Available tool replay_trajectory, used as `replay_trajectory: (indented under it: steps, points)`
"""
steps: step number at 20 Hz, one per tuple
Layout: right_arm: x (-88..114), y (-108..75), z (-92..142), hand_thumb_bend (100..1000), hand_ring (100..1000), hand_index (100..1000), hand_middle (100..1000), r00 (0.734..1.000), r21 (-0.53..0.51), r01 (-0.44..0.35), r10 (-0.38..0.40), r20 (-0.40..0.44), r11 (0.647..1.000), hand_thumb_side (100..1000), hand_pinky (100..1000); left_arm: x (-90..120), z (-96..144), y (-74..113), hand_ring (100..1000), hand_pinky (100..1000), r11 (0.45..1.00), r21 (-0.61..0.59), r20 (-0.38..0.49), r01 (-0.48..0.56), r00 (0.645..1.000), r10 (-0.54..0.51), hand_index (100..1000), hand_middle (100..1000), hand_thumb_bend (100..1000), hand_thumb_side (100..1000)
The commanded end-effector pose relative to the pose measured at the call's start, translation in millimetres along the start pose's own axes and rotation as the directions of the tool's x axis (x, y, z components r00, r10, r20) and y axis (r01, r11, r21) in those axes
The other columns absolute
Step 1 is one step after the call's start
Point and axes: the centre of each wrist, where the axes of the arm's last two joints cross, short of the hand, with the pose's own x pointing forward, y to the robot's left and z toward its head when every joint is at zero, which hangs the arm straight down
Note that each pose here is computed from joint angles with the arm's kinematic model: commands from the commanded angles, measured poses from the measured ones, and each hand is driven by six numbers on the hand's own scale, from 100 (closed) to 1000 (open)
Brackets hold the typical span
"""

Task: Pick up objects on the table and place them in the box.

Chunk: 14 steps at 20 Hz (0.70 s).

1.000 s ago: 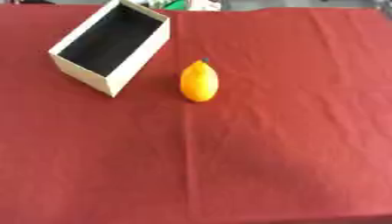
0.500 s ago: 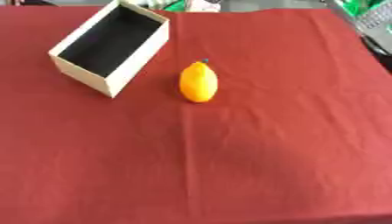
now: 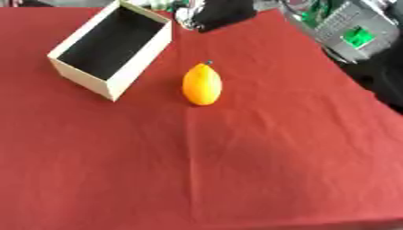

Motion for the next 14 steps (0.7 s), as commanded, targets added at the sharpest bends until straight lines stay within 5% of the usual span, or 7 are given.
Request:
replay_trajectory:
  steps: [1,4,12,14]
  points:
    - [1.8,-7.4,-1.2,195,949,942,880,1.000,0.056,0.000,0.000,-0.001,0.998,654,928,6.1,-4.9,3.2,547,472,1.000,-0.008,0.029,0.004,1.000,-0.004,813,611,365,614]
    - [-0.1,-3.6,-5.0,267,950,944,869,1.000,0.111,0.007,-0.006,-0.016,0.994,543,946,6.2,-5.1,2.8,547,472,1.000,-0.007,0.029,0.002,1.000,-0.002,813,610,359,613]
    - [-5.8,9.1,-11.2,232,959,1000,884,0.996,0.260,0.086,-0.086,-0.011,0.962,377,964,6.4,-5.5,2.7,547,473,1.000,-0.005,0.029,0.000,1.000,0.000,811,610,348,612]
    - [-8.8,14.5,-13.9,181,951,1000,877,0.995,0.294,0.098,-0.097,-0.018,0.951,235,962,6.6,-5.9,2.8,547,472,1.000,-0.006,0.030,0.001,1.000,-0.001,810,610,344,612]
